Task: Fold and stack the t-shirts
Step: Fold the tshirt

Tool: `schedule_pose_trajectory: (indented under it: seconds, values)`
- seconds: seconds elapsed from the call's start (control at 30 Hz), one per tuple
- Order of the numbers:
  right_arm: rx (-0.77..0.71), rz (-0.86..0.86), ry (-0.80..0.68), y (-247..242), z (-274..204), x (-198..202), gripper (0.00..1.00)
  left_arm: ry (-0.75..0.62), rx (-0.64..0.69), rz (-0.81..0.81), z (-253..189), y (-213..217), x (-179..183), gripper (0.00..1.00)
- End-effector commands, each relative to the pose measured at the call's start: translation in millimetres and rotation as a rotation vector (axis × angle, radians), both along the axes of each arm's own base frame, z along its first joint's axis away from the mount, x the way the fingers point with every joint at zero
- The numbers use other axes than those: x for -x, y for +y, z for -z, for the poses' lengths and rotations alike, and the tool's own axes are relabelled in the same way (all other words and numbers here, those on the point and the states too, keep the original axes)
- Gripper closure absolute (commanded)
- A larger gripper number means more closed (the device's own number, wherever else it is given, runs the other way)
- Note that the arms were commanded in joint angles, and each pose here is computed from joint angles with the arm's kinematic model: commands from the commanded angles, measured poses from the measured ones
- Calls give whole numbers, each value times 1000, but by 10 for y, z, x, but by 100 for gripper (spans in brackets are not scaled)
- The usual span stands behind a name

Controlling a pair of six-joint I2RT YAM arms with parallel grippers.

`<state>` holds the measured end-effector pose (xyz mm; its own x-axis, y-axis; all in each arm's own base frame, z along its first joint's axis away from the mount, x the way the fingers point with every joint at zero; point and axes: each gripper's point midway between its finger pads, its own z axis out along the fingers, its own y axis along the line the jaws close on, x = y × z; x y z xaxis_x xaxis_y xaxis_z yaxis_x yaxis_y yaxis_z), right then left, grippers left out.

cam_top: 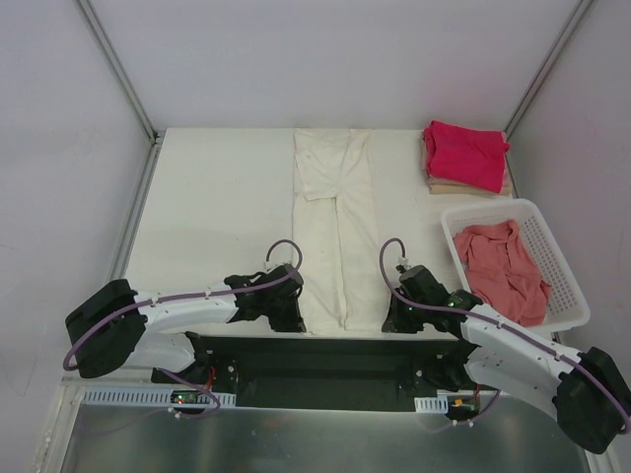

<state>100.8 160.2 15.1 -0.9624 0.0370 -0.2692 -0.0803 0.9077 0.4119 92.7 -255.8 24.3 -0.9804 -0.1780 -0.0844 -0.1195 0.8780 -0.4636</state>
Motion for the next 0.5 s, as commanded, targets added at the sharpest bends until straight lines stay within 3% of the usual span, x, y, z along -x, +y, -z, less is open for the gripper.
schedule_pose_trajectory:
  seconds: [0.0,0.23,0.47]
  values:
    - [22,-31,-59,-13,18,-106,99,-11,19,-3,-54,-5,35,100]
    - [-115,-129,-118,115,-320,41,99,-55,82,26,-244,-107,128,100]
    - [-110,-99,-341,158,-907,-372,99,-264,155,53,-759,-262,-327,100]
